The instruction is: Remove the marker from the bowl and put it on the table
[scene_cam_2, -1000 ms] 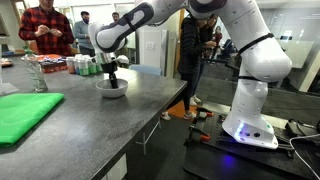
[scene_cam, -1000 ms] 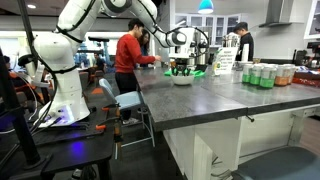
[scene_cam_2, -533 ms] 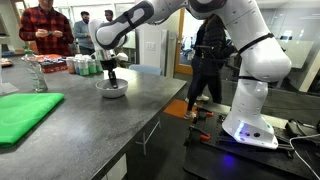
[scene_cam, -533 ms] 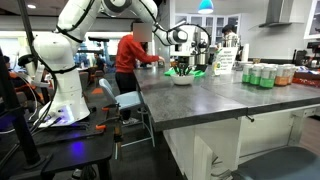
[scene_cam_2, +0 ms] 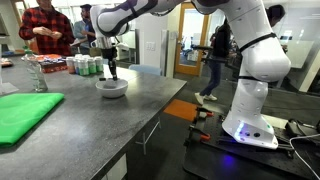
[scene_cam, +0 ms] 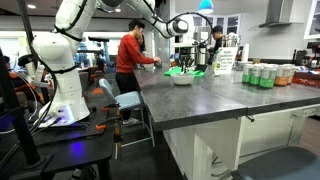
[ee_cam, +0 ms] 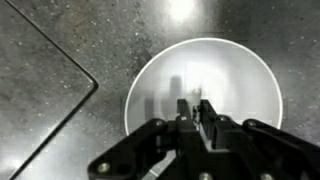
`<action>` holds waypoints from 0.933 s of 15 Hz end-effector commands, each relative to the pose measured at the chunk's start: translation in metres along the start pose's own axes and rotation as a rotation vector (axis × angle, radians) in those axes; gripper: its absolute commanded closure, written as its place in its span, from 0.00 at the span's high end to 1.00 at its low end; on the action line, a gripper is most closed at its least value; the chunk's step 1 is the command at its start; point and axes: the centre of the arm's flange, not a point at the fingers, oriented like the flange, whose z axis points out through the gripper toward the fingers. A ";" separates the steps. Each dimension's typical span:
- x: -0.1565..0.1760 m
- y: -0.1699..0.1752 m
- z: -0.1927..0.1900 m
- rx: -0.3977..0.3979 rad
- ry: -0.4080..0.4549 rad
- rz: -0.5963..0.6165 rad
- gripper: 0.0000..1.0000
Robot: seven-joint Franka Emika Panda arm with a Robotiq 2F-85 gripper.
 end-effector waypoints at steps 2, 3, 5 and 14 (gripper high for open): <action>-0.027 0.009 -0.035 -0.024 -0.022 0.036 0.05; -0.031 0.017 -0.040 -0.036 -0.021 0.068 0.05; -0.039 0.037 -0.043 -0.030 -0.012 0.135 0.05; -0.073 0.111 0.016 0.078 -0.026 0.435 0.05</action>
